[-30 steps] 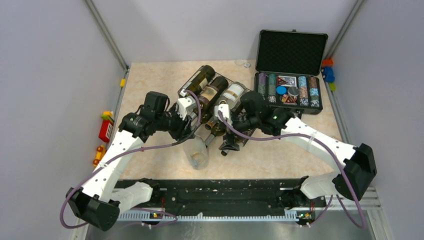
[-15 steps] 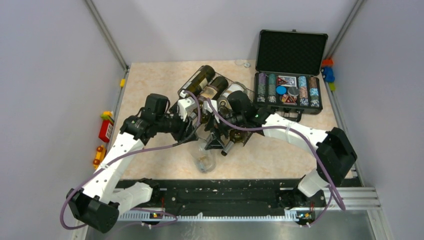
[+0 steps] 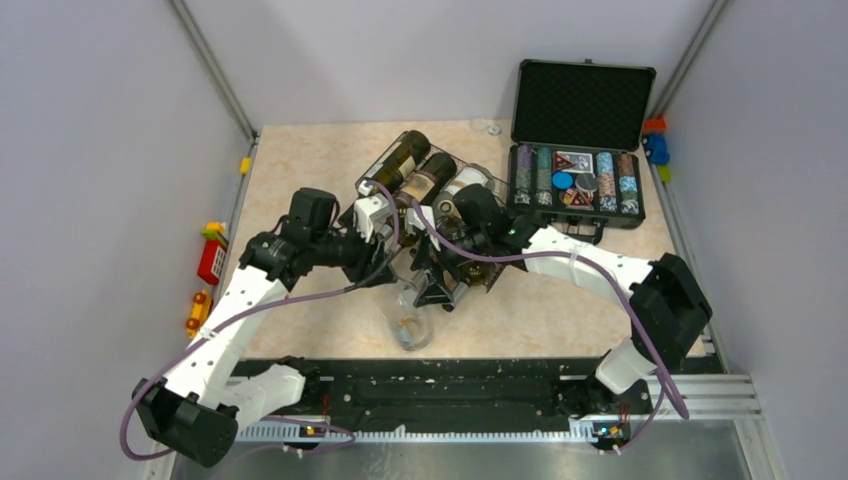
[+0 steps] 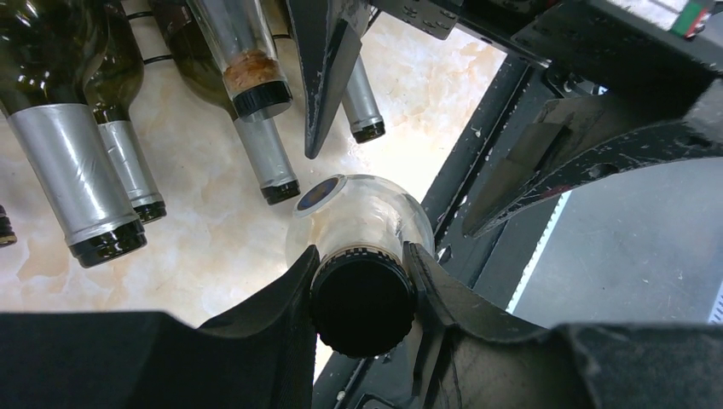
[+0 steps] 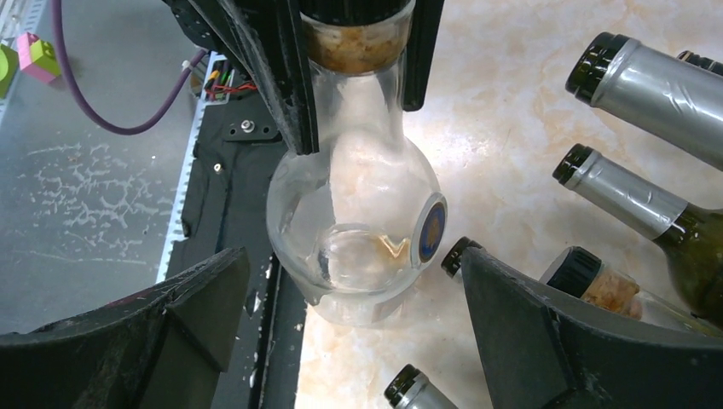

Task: Put the wine bottle on the wine rack
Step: Move the wine rack to the center of the board, then pick up the wine bottle from the center of the board.

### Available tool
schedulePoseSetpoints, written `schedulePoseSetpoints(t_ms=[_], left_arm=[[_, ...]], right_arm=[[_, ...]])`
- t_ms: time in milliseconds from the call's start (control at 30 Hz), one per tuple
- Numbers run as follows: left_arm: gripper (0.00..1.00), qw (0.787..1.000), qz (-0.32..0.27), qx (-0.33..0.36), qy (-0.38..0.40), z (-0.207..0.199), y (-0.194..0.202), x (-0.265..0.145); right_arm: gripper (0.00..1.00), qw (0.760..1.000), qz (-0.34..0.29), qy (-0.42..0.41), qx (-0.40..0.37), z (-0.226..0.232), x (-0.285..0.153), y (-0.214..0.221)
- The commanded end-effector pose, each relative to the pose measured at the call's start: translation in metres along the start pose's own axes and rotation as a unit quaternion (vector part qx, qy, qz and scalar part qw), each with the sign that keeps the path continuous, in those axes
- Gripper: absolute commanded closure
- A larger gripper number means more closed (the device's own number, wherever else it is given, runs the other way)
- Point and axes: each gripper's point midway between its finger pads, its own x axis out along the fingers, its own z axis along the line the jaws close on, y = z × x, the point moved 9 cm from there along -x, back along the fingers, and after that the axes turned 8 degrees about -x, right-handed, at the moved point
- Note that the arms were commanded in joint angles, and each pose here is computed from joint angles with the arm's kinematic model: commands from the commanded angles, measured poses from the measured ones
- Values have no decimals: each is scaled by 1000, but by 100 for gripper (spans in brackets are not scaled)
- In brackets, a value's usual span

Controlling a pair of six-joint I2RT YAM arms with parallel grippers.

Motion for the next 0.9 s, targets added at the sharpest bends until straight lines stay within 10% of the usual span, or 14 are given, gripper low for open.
schedulePoseSetpoints(t_ms=[0, 867], left_arm=[[100, 992, -96, 53, 57, -31, -45, -23], [100, 979, -191, 42, 55, -64, -145, -40]], right_arm=[[3, 998, -36, 6, -56, 3, -9, -32], [1, 987, -55, 121, -91, -4, -112, -68]])
